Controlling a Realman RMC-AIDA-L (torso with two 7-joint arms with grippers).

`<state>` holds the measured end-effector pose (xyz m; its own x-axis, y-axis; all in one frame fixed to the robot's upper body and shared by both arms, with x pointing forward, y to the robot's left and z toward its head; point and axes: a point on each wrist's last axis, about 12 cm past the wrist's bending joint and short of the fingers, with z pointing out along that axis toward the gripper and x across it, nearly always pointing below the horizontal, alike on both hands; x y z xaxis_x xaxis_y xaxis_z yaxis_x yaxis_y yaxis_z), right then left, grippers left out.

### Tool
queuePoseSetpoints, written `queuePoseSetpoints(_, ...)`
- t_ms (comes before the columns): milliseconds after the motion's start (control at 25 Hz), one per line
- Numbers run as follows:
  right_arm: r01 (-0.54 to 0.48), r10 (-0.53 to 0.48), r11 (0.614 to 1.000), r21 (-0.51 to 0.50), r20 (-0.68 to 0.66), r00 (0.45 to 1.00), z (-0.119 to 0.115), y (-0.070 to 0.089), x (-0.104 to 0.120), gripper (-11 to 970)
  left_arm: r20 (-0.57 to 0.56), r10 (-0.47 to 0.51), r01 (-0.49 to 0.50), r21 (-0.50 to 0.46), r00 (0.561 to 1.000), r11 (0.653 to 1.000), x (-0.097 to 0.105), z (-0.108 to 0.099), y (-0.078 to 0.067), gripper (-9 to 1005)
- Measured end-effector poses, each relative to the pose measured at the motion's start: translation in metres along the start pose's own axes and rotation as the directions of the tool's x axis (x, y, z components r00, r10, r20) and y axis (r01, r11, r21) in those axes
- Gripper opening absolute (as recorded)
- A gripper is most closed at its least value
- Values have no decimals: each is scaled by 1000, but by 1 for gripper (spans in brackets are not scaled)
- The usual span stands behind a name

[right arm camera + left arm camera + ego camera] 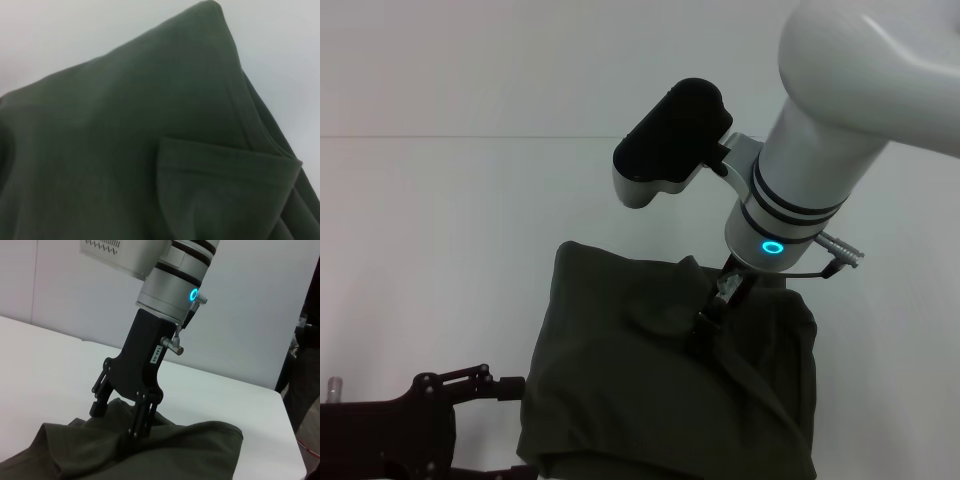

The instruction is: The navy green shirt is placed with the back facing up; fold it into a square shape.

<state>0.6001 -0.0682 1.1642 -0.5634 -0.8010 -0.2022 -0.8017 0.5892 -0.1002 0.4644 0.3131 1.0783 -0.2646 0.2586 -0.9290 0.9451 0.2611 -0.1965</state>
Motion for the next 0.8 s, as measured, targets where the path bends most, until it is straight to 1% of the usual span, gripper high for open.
queuePoseSetpoints(120,15,-15,1000,-3,9,1000,-2,3,-3,873,0,1,-1,1,1000,1000,-1,0,0,935)
queuePoseSetpoints(320,43,-42,998,-35,26,999,-5,10,-8,869,3,2,-2,1,1000,1000,-1,1,1,935)
queuePoseSetpoints(800,85,-85,996,-20,-3,996,5,16,-3,860,2,-3,3,-2,1000,1000,0,3,1,935)
